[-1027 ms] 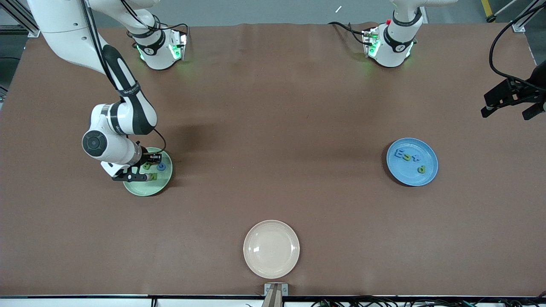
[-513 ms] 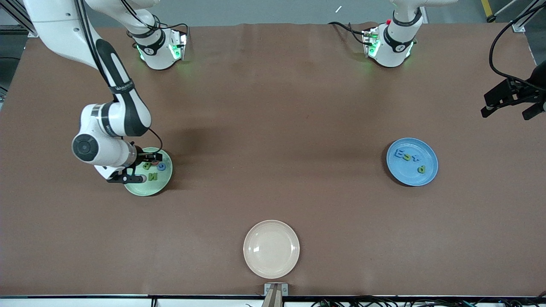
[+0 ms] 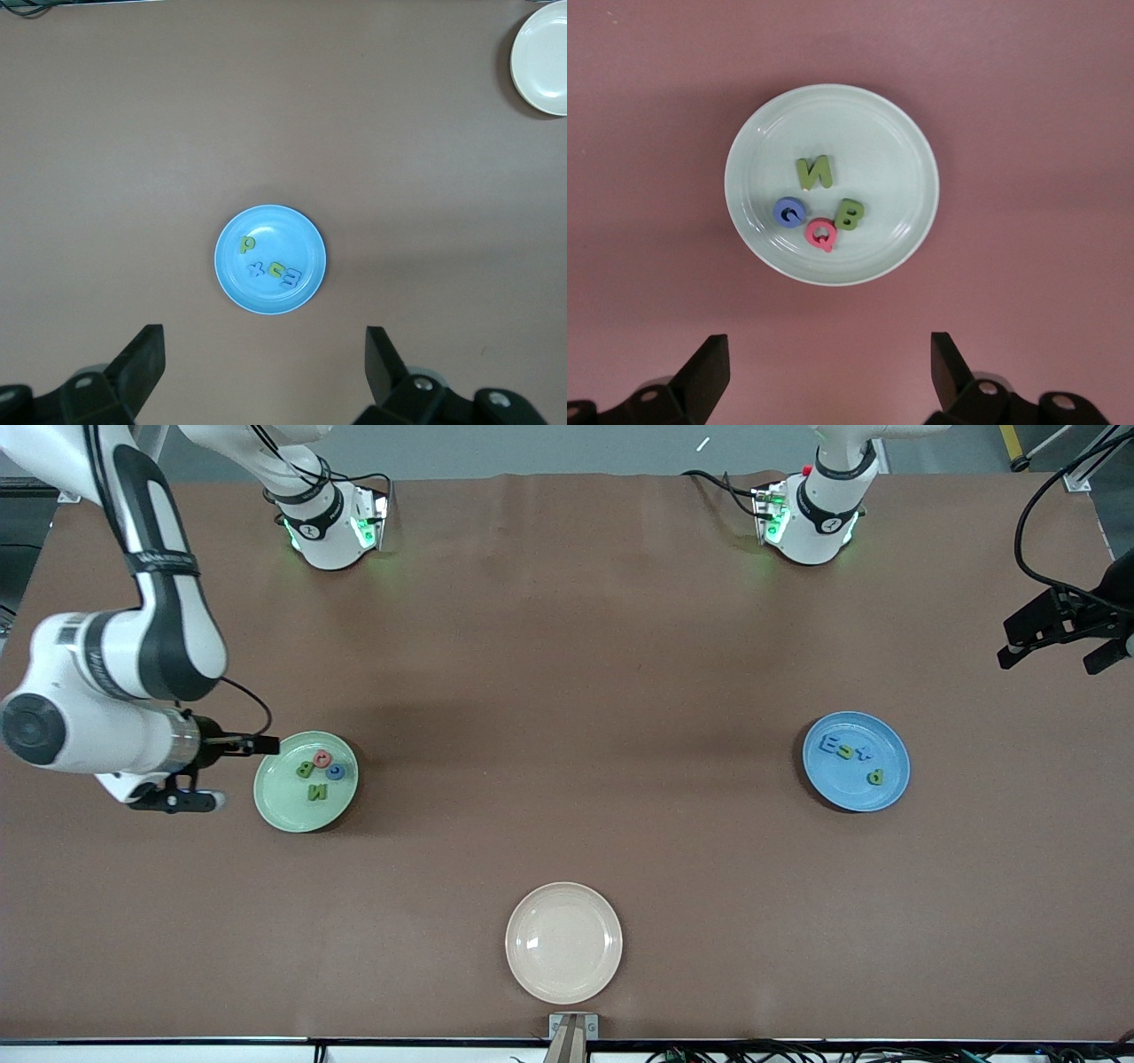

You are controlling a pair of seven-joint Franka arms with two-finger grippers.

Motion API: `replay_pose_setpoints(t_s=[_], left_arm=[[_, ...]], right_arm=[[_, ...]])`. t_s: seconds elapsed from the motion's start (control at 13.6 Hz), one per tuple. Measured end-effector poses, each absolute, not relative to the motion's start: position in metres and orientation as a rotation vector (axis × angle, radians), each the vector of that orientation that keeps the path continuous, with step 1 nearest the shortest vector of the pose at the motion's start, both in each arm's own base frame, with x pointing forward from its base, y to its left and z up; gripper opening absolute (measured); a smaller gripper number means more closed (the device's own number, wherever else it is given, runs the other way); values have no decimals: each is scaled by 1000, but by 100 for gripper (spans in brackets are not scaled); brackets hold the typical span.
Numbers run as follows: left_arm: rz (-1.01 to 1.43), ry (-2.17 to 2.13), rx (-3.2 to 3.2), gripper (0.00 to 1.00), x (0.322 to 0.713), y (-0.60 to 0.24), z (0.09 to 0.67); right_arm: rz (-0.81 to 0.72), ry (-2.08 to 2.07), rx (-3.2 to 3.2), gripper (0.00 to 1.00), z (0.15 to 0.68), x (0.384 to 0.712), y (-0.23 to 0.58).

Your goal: Sort upper and lower case letters into plates

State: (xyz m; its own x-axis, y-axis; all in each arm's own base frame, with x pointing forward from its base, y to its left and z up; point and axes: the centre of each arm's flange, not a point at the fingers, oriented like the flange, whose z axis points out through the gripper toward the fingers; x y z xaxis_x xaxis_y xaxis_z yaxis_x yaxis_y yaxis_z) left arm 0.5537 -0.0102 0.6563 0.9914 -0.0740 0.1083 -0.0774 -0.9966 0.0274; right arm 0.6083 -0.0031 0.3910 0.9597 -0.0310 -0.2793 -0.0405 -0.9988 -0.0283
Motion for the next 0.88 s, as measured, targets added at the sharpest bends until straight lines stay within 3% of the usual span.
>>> replay_pose_setpoints(t_s=[0.88], left_arm=[[169, -119, 3103, 100, 554, -11, 657]], right_arm=[[332, 72, -3136, 100, 544, 619, -46]])
